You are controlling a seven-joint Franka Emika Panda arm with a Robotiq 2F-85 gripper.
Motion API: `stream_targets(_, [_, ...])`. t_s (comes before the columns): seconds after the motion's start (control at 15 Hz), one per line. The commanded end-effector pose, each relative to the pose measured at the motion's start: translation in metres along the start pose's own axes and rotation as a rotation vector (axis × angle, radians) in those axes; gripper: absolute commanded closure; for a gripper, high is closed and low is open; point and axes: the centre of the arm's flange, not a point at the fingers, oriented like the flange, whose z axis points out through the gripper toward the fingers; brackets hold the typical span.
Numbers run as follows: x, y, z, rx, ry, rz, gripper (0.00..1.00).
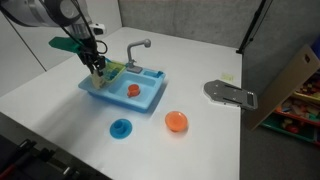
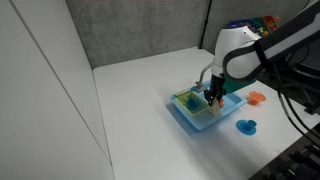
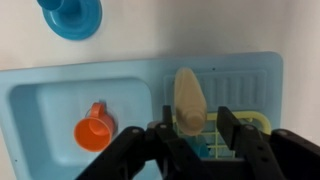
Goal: Put the white bottle on the orange stand
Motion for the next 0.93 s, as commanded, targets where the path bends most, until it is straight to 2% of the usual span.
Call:
stream_targets(0.0, [0.003,0.002,-0.012,-0.017,0.004,0.004,0.8])
stream_targets(0.13, [0.002,0.005,-0.015,-0.018,0.003,0.007,0.94])
stream_targets(0.2, [0.001,0.006,-0.017,-0.018,0.004,0.01,0.9])
stream_targets(0.6, [-0.004,0.03,-0.056,-0.004,-0.008,0.039,0.9])
stream_targets(0.87, [-0.008,0.067,-0.088,-0.029,-0.023,0.093,0.9])
